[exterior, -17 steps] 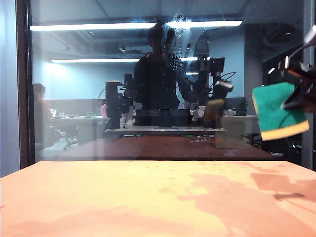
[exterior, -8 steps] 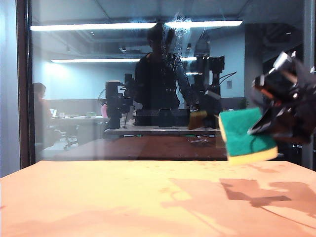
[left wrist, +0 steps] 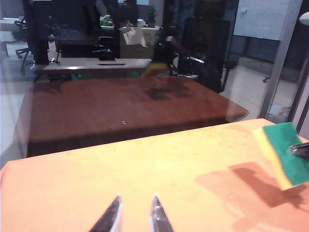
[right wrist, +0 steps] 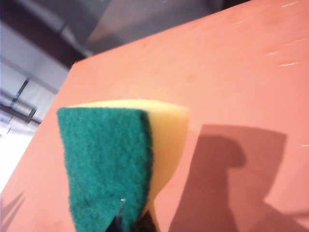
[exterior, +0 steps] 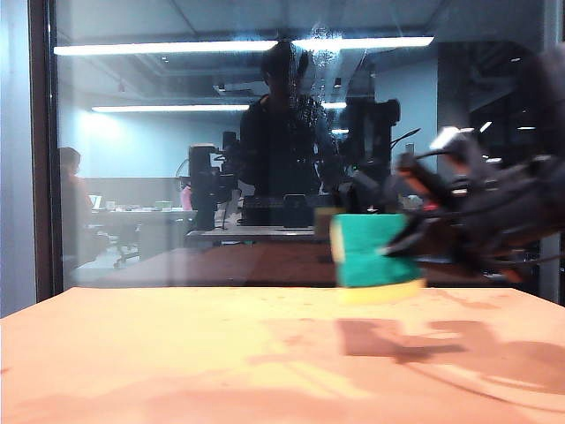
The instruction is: Pick up the sponge from the table, wipe the water off the glass, and finally place the sponge back on the table.
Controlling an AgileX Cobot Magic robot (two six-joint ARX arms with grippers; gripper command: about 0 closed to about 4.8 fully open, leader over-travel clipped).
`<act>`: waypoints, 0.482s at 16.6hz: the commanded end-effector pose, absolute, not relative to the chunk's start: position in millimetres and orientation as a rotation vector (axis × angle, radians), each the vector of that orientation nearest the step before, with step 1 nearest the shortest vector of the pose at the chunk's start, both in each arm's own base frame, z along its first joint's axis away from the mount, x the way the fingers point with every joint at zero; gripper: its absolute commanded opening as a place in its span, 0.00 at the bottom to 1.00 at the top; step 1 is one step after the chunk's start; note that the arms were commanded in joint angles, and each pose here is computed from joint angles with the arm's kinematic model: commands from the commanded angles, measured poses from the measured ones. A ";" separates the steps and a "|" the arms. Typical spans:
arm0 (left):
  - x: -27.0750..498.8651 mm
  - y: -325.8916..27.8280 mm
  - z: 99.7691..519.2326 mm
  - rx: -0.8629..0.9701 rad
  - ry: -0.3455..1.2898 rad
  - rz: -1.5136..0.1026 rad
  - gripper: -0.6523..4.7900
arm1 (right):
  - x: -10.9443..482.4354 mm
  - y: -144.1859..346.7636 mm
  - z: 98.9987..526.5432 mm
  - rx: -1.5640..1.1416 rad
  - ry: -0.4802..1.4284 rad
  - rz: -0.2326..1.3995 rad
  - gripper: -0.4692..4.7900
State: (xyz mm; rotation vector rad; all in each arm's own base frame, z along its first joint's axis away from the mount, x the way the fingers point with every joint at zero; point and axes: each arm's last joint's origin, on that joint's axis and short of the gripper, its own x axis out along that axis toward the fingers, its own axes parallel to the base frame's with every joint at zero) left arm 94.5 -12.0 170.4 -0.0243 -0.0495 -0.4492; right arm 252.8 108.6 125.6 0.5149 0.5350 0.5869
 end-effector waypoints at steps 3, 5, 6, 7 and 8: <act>94.1 -12.1 172.8 -0.020 -0.065 -0.454 0.26 | 263.6 135.2 122.2 0.507 0.597 0.645 0.07; 94.1 -12.1 172.8 -0.020 -0.065 -0.454 0.26 | 263.2 135.9 119.7 0.523 0.623 0.658 0.07; 94.1 -12.1 172.8 -0.020 -0.065 -0.454 0.26 | 262.1 136.0 118.1 0.527 0.649 0.666 0.07; 94.1 -12.1 172.8 -0.020 -0.065 -0.454 0.26 | 260.2 137.3 116.0 0.526 0.679 0.674 0.07; 94.1 -12.1 172.8 -0.020 -0.065 -0.454 0.26 | 259.6 137.6 115.3 0.527 0.691 0.679 0.09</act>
